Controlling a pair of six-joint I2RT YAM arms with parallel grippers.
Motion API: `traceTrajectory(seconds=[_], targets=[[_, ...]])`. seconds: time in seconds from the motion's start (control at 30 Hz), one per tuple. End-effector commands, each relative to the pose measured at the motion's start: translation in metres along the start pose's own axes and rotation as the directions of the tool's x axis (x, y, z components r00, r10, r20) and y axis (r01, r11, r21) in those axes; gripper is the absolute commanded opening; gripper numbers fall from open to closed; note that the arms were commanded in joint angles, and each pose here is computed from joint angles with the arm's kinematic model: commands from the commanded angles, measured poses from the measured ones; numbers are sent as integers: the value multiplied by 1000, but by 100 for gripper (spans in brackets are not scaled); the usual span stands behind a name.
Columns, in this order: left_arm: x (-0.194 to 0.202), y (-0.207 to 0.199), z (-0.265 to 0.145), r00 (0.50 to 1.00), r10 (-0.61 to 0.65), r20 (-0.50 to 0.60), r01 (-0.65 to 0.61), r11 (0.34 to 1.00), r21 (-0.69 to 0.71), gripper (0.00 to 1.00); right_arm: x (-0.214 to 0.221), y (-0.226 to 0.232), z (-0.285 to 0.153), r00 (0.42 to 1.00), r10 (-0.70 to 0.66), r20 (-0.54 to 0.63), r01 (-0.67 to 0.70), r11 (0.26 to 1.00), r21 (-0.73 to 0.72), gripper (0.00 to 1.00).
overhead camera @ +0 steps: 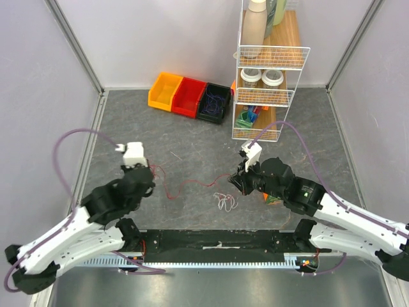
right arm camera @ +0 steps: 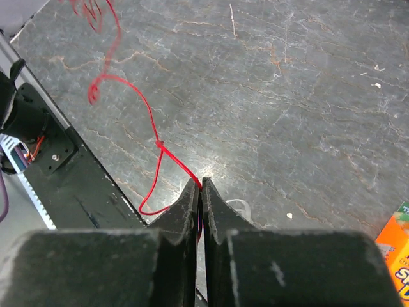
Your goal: Untangle the cables
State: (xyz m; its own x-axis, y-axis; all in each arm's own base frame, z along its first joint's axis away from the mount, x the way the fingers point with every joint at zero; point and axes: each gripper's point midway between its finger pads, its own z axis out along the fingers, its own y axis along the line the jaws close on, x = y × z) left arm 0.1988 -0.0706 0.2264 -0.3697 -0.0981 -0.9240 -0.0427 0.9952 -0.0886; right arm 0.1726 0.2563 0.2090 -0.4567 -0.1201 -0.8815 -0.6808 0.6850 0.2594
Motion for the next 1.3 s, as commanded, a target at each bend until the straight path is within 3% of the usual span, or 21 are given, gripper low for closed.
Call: traceTrajectory(seconds=[0.0, 0.13, 0.3, 0.6, 0.63, 0.7, 0.8, 0.9, 1.03, 1.13, 1.27], targets=[[32, -12, 6, 992, -53, -116, 53, 999, -2, 2, -24, 15, 1, 997, -52, 51, 56, 996, -70, 10], [34, -22, 8, 989, -89, -122, 94, 995, 34, 2, -20, 18, 12, 999, -35, 15, 37, 996, -75, 11], [37, -32, 10, 986, -75, -146, 86, 994, 65, 2, -18, 29, 23, 1000, -12, -14, 11, 993, -118, 3], [56, -41, 14, 979, -89, -186, 110, 989, 102, 2, -50, 53, 38, 998, 61, 18, -56, 980, -191, 9], [58, -43, 14, 976, -96, -193, 117, 988, 105, 2, -51, 57, 44, 997, 79, 2, -77, 977, -196, 16], [63, -47, 14, 972, -101, -214, 128, 985, 113, 2, -47, 64, 60, 994, 88, -65, -100, 972, -211, 41], [64, -50, 14, 968, -108, -225, 138, 983, 123, 10, -34, 64, 72, 987, 62, -147, -90, 977, -191, 51], [62, -50, 12, 969, -114, -221, 145, 981, 130, 35, -16, 45, 68, 984, 56, -169, -76, 990, -115, 61], [53, -52, 6, 969, -144, -199, 179, 970, 167, 56, 28, 10, 54, 969, 86, -230, -80, 996, 37, 63], [45, -60, 3, 971, -155, -181, 195, 955, 226, 62, 69, -13, 45, 947, 122, -299, -83, 987, 139, 63], [47, -95, 0, 973, -120, -195, 189, 901, 391, 65, 99, -36, 43, 933, 212, -290, -134, 955, 266, 62]])
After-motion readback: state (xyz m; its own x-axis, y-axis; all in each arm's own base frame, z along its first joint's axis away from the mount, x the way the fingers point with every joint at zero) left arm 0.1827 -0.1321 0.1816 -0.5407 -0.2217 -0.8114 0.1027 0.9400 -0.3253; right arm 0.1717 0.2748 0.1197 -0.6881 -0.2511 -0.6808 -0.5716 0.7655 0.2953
